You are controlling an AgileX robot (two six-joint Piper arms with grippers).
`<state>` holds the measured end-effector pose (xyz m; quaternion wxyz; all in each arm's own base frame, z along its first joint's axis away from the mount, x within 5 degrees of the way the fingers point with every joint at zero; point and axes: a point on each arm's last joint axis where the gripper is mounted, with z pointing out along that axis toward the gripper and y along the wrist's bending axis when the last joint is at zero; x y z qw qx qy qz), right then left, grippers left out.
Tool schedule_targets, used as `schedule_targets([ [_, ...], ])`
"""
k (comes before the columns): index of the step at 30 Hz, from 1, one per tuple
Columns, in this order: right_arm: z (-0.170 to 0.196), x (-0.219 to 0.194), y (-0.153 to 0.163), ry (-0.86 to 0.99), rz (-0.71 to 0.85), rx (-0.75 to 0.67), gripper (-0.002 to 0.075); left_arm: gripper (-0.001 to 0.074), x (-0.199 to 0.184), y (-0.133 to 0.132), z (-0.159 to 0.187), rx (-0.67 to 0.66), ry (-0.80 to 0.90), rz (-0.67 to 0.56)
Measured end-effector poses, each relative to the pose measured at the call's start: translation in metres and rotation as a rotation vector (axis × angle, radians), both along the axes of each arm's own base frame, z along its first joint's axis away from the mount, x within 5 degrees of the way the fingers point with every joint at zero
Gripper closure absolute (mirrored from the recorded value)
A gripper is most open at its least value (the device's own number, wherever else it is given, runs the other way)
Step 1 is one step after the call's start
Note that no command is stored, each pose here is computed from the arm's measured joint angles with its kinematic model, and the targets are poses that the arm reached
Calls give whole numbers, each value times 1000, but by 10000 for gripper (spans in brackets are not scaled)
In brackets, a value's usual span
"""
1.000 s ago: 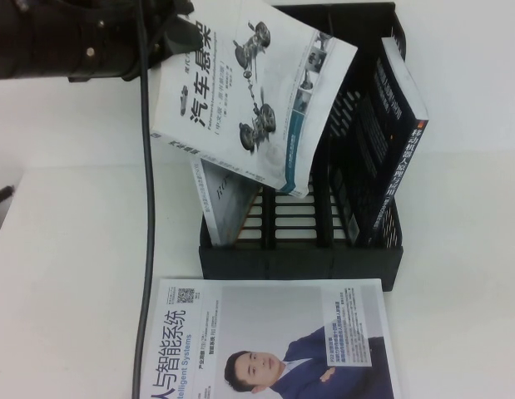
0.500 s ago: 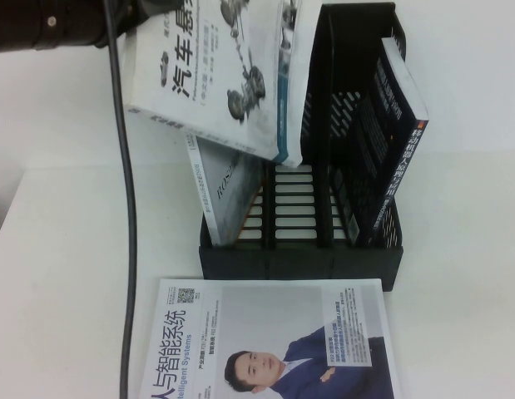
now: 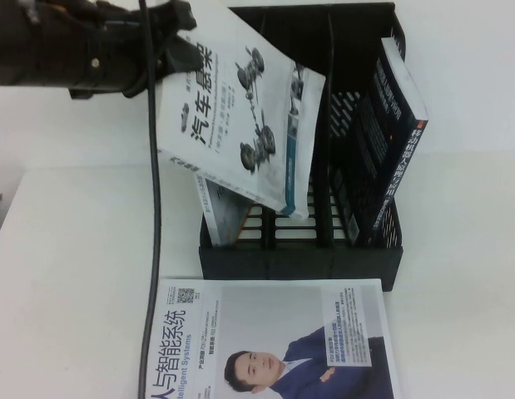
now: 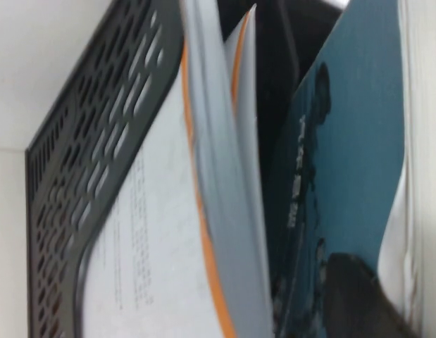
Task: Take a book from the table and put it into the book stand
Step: Place the book on the book shelf
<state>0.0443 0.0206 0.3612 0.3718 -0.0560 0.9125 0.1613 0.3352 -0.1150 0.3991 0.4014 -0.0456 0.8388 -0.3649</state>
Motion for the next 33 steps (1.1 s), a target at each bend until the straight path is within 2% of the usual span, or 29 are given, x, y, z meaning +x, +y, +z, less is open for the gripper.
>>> schedule_targets([
  [19,-1,0,0,2,0,-1,727,617,12,-45,-40,171,52,0],
  [25,-11,3,2,30,-1,-18,727,615,15,-48,-45,183,56,2],
  [28,-14,3,2,41,-1,-23,727,548,17,-48,-43,181,32,11],
  [33,-17,4,3,45,1,-23,727,294,24,-45,-30,163,-104,56],
])
